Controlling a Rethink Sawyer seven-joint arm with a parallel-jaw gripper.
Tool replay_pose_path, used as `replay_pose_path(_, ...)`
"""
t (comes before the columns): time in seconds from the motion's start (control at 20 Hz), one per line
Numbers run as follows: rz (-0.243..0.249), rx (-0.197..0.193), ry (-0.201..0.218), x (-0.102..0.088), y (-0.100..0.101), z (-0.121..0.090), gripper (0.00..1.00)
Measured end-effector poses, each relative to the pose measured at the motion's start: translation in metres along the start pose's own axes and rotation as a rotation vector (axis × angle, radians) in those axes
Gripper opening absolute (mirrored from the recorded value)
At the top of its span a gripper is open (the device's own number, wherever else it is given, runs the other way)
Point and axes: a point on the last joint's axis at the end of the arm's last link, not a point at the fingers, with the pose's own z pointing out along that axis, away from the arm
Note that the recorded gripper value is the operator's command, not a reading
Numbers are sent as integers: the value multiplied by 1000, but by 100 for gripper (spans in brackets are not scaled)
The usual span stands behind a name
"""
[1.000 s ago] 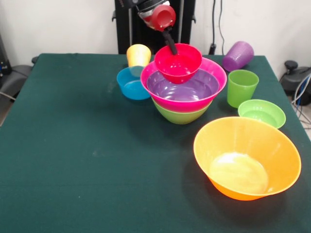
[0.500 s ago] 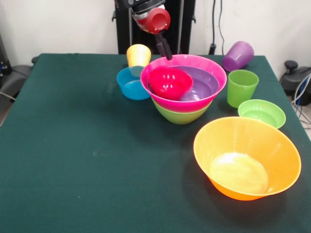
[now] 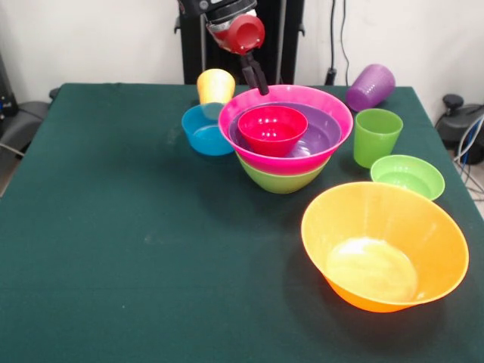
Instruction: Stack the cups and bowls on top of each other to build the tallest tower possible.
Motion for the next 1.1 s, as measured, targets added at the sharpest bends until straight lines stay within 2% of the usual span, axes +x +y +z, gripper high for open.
replay_pose_path(0.5,7,1,3,2,-1,0,100)
replay_pose_path(0.7,34,5,11,8,-5,-7,100)
replay_pose_path(0.95,120,-4,49,36,-8,-28,100)
replay_pose_path(1.1,162,-10,99,61,-10,-43,100)
